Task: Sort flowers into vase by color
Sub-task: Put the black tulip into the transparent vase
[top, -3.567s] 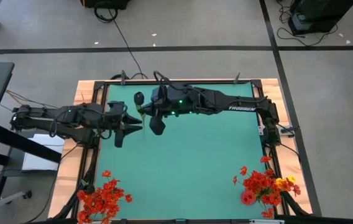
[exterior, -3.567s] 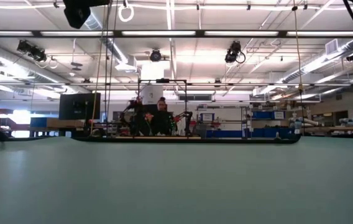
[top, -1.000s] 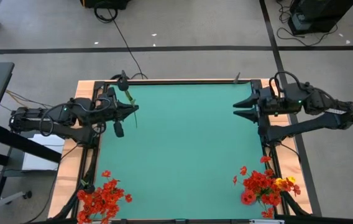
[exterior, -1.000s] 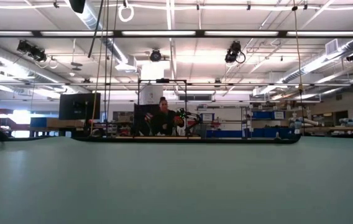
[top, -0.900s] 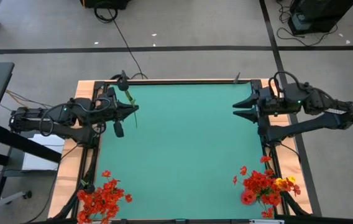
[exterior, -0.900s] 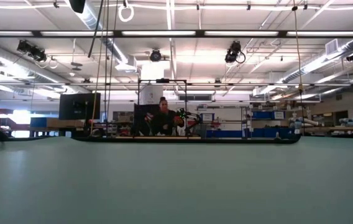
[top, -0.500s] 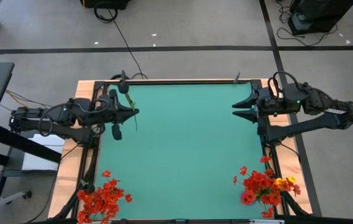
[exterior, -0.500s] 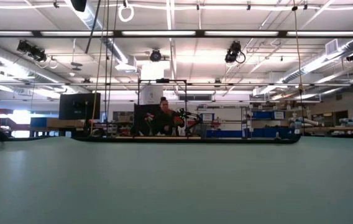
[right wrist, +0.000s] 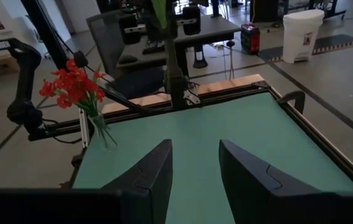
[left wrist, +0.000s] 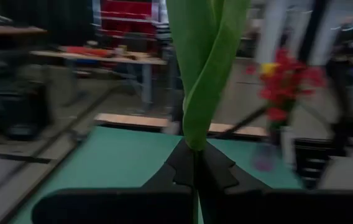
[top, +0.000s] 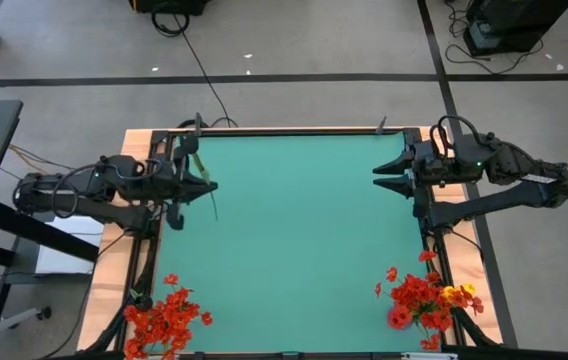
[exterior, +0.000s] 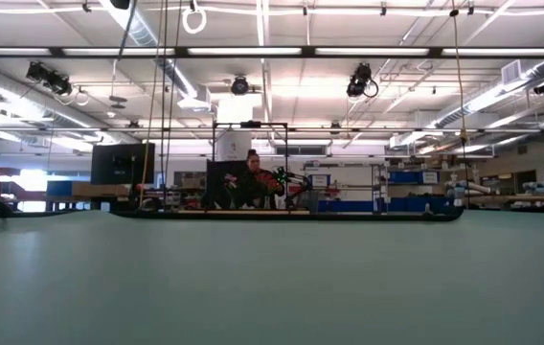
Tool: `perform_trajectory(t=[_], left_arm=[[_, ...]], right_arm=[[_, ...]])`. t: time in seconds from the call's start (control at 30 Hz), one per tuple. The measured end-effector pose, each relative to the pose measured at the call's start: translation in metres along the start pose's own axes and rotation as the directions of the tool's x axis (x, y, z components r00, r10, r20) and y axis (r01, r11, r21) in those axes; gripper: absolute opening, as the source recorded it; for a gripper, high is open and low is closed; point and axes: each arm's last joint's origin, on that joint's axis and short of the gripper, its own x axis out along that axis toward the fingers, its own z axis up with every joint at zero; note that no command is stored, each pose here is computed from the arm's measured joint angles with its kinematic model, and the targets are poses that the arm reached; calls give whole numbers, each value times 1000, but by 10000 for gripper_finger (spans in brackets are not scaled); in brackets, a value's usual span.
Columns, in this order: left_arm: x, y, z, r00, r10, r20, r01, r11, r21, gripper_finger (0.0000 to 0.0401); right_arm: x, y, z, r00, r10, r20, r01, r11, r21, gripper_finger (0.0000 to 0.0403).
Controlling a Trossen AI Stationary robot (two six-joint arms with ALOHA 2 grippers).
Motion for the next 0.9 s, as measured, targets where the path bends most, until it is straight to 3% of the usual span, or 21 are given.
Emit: perform_trajectory(t=[0.13, 0.43, 0.7, 0.9], left_arm=[[-9, -2, 1, 992, -124, -5, 123, 991, -45, 5], [-43, -2, 0, 959, -285, -9, 284, 957, -54, 5], [-100, -2, -13, 800, -597, -56, 598, 802, -3, 5], [-150, 1, -20, 680, -731, 55, 719, 680, 140, 5]], right_arm=[[0, 0, 0, 1000, 0, 1, 0, 1000, 0, 140], [0, 0, 0, 1000, 1, 5, -1, 1000, 0, 140], [0, 0, 1, 1000, 1, 5, -1, 1000, 0, 140], [0, 0, 1, 1000, 1, 6, -1, 1000, 0, 140]])
